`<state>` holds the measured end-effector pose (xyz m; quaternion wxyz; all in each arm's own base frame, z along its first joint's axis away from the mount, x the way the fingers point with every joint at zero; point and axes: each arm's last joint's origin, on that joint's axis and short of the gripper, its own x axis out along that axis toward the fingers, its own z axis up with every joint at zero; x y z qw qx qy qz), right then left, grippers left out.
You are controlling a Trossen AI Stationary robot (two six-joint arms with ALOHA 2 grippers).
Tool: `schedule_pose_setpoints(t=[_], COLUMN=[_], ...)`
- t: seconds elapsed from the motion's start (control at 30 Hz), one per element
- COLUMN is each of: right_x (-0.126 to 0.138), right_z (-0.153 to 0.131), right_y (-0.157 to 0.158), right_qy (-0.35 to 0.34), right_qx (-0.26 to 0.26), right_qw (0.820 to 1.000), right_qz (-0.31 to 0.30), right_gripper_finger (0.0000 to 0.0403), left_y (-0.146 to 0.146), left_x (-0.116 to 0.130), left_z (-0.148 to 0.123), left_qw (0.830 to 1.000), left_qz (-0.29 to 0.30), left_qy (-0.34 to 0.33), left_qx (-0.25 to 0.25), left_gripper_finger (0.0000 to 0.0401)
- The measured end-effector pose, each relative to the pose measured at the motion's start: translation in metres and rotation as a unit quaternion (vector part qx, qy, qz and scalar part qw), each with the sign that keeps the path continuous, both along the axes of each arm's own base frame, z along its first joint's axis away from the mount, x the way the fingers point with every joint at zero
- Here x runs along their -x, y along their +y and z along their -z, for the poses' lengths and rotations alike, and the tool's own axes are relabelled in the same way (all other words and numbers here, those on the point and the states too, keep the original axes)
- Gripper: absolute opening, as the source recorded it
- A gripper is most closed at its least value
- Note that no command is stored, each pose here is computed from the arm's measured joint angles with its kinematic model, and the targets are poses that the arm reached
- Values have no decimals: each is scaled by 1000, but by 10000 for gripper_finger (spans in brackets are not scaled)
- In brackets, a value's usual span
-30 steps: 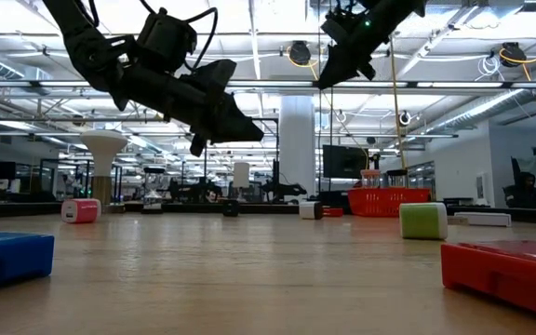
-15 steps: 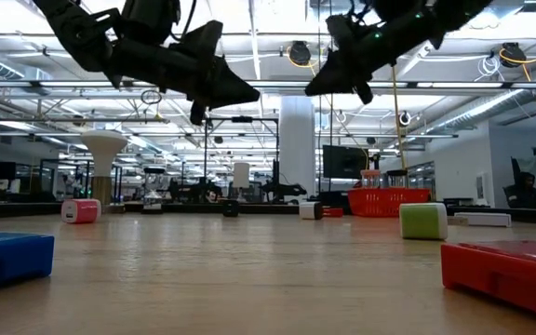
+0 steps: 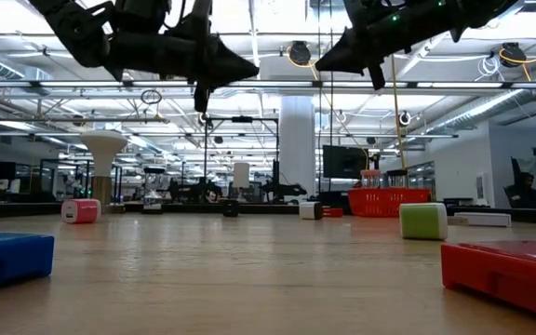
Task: Pick & Place Office items
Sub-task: Put the white digital clock into the bottom left red basket
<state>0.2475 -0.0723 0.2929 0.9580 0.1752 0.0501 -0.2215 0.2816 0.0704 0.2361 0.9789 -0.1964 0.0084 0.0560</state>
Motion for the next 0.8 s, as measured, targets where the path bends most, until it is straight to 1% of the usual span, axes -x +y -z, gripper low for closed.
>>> schedule_pose_setpoints(t=[0.07,0.1,0.23,0.3,0.37,0.47,0.53,0.63,0.7,0.8], right_x=[0,0,-1,0,3,12,21,34,40,46], right_z=[0,1,6,7,8,8,6,6,5,7], right_y=[0,-1,1,2,3,6,8,11,13,14], right_qy=[2,6,28,30,46,94,119,152,165,183], right_qx=[2,2,-5,-10,-16,-35,-53,-65,-69,-88], right_qw=[1000,1000,999,998,997,993,990,985,983,978], right_qz=[0,-1,-45,-60,-65,-61,-53,-44,-42,-36], right_gripper_finger=[4,4,3,1,1,1,1,1,0,0], left_y=[5,6,5,2,-1,-10,-17,-26,-30,-34], left_x=[1,2,2,1,2,9,17,30,39,50], left_z=[-3,-3,-2,-2,-1,-3,-6,-11,-13,-18], left_qw=[999,999,999,1000,1000,999,996,990,986,985], left_qz=[0,7,26,23,20,-9,-34,-70,-85,-86], left_qy=[-17,-15,-11,-9,7,48,78,121,140,150], left_qx=[38,45,25,14,13,19,2,-18,-11,15], left_gripper_finger=[21,21,18,6,4,3,3,4,2,5])
